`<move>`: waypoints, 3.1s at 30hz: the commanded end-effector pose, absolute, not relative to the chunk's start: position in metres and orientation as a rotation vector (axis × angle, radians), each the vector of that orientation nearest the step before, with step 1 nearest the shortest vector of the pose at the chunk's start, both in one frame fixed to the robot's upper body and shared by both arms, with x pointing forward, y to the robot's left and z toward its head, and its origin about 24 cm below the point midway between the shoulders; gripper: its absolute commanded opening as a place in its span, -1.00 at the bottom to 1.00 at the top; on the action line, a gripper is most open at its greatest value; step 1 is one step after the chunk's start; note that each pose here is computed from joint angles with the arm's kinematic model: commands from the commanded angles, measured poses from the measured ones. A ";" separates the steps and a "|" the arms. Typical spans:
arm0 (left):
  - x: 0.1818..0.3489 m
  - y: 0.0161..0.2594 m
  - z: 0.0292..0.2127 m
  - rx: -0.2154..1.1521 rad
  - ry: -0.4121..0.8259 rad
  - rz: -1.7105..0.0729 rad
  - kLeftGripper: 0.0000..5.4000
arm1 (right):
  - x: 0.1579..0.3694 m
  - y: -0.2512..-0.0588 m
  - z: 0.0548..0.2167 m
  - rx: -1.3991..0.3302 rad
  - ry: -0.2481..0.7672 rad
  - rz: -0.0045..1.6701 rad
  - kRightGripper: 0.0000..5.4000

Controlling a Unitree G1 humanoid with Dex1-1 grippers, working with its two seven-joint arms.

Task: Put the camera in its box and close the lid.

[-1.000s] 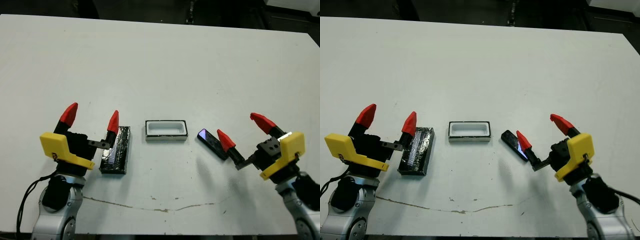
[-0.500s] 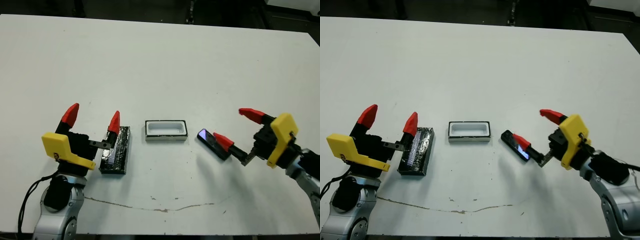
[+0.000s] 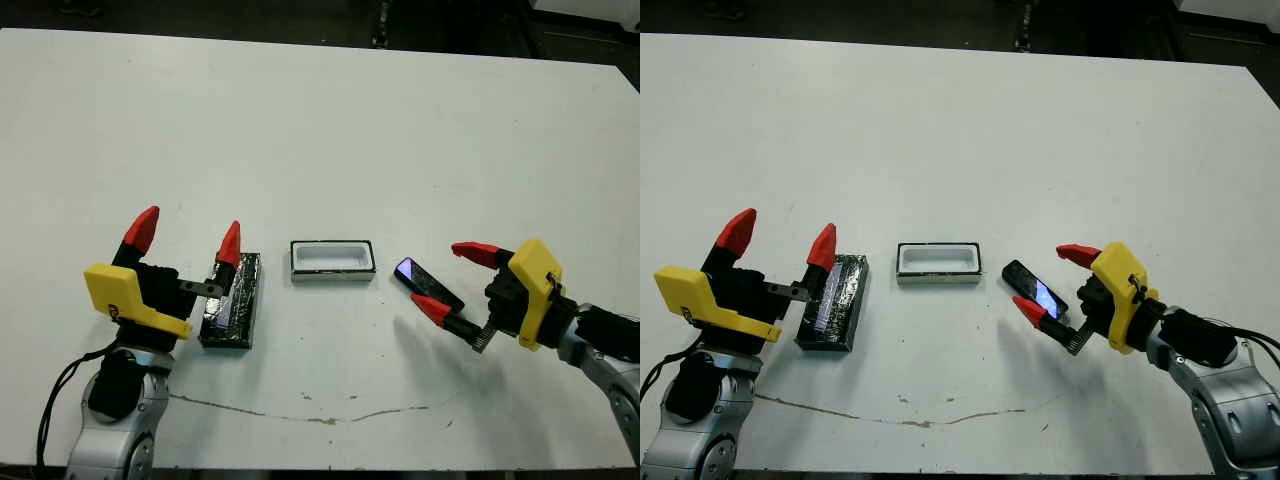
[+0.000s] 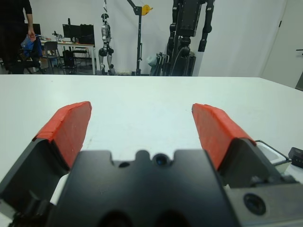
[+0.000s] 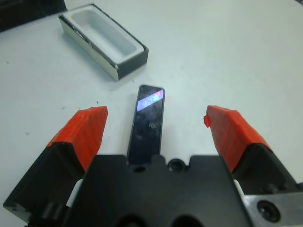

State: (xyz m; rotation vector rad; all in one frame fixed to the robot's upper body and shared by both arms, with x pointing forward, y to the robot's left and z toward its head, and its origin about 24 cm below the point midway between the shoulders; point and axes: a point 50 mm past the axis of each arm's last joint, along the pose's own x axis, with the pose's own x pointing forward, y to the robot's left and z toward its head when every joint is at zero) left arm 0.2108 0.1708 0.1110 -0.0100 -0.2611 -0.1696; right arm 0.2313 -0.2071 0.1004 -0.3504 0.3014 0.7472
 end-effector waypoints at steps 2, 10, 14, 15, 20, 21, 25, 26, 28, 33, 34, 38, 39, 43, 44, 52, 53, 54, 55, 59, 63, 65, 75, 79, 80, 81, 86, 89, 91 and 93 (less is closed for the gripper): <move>0.210 0.171 0.108 0.000 -0.237 -0.166 1.00 | 0.230 -0.213 0.090 -0.345 0.338 0.721 1.00; 0.210 0.171 0.108 0.006 -0.235 -0.162 1.00 | 0.226 -0.210 0.086 -0.344 0.327 0.725 0.78; 0.210 0.171 0.107 0.003 -0.237 -0.160 1.00 | 0.224 -0.208 0.084 -0.348 0.343 0.731 0.59; 0.210 0.171 0.107 0.002 -0.237 -0.161 1.00 | 0.224 -0.208 0.084 -0.349 0.348 0.734 0.52; 0.210 0.171 0.107 -0.009 -0.234 -0.162 1.00 | 0.223 -0.206 0.084 -0.339 0.336 0.763 0.24; 0.210 0.171 0.107 -0.005 -0.234 -0.161 1.00 | 0.223 -0.206 0.084 -0.333 0.335 0.768 0.18; 0.210 0.170 0.107 -0.015 -0.228 -0.154 1.00 | 0.223 -0.206 0.084 -0.317 0.337 0.783 -0.02; 0.210 0.170 0.107 -0.016 -0.228 -0.155 1.00 | 0.223 -0.207 0.084 -0.319 0.332 0.788 -0.09; 0.210 0.170 0.107 -0.016 -0.231 -0.155 1.00 | 0.224 -0.208 0.085 -0.337 0.316 0.804 -0.19; 0.210 0.170 0.106 -0.014 -0.232 -0.153 1.00 | 0.226 -0.211 0.084 -0.351 0.319 0.848 -0.37; 0.210 0.170 0.106 -0.021 -0.231 -0.155 1.00 | 0.227 -0.212 0.084 -0.357 0.326 0.855 -0.37; 0.210 0.170 0.106 -0.023 -0.229 -0.154 1.00 | 0.228 -0.213 0.086 -0.391 0.347 0.879 -0.37; 0.209 0.170 0.106 -0.021 -0.229 -0.152 1.00 | 0.228 -0.213 0.087 -0.394 0.352 0.884 -0.37; 0.210 0.171 0.106 -0.008 -0.233 -0.153 1.00 | 0.230 -0.215 0.088 -0.385 0.366 0.890 -0.37; 0.209 0.170 0.106 -0.012 -0.232 -0.153 1.00 | 0.230 -0.215 0.088 -0.381 0.367 0.889 -0.37; 0.209 0.170 0.106 -0.021 -0.230 -0.158 1.00 | 0.232 -0.217 0.093 -0.337 0.361 0.843 -0.37; 0.209 0.170 0.106 -0.020 -0.230 -0.158 1.00 | 0.234 -0.218 0.096 -0.327 0.365 0.837 -0.37; 0.209 0.170 0.106 -0.019 -0.229 -0.156 1.00 | 0.236 -0.220 0.099 -0.318 0.363 0.833 -0.37; 0.209 0.170 0.106 -0.019 -0.229 -0.155 1.00 | 0.238 -0.221 0.103 -0.312 0.360 0.830 -0.37; 0.209 0.170 0.105 -0.016 -0.229 -0.151 1.00 | 0.250 -0.226 0.123 -0.264 0.294 0.834 -0.37; 0.209 0.170 0.105 -0.008 -0.225 -0.151 1.00 | 0.265 -0.231 0.148 -0.302 0.226 0.835 -0.37; 0.209 0.170 0.104 -0.005 -0.227 -0.150 1.00 | 0.272 -0.230 0.160 -0.314 0.201 0.854 -0.37; 0.209 0.169 0.105 -0.010 -0.227 -0.149 1.00 | 0.301 -0.198 0.198 -0.419 0.177 1.098 -0.37; 0.209 0.169 0.105 -0.007 -0.227 -0.145 1.00 | 0.309 -0.179 0.200 -0.497 0.215 1.174 -0.37; 0.209 0.169 0.104 -0.013 -0.229 -0.147 1.00 | 0.312 -0.174 0.200 -0.509 0.235 1.202 -0.37; 0.209 0.169 0.104 -0.016 -0.231 -0.149 1.00 | 0.313 -0.170 0.199 -0.521 0.252 1.222 -0.37; 0.208 0.169 0.105 -0.021 -0.223 -0.145 1.00 | 0.320 -0.146 0.201 -0.713 0.285 1.284 -0.37; 0.208 0.169 0.104 -0.018 -0.223 -0.143 1.00 | 0.326 -0.136 0.195 -0.703 0.309 1.362 -0.37; 0.208 0.169 0.104 -0.015 -0.222 -0.142 1.00 | 0.329 -0.129 0.189 -0.699 0.323 1.398 -0.37; 0.207 0.169 0.104 -0.015 -0.220 -0.142 1.00 | 0.332 -0.124 0.186 -0.705 0.332 1.427 -0.37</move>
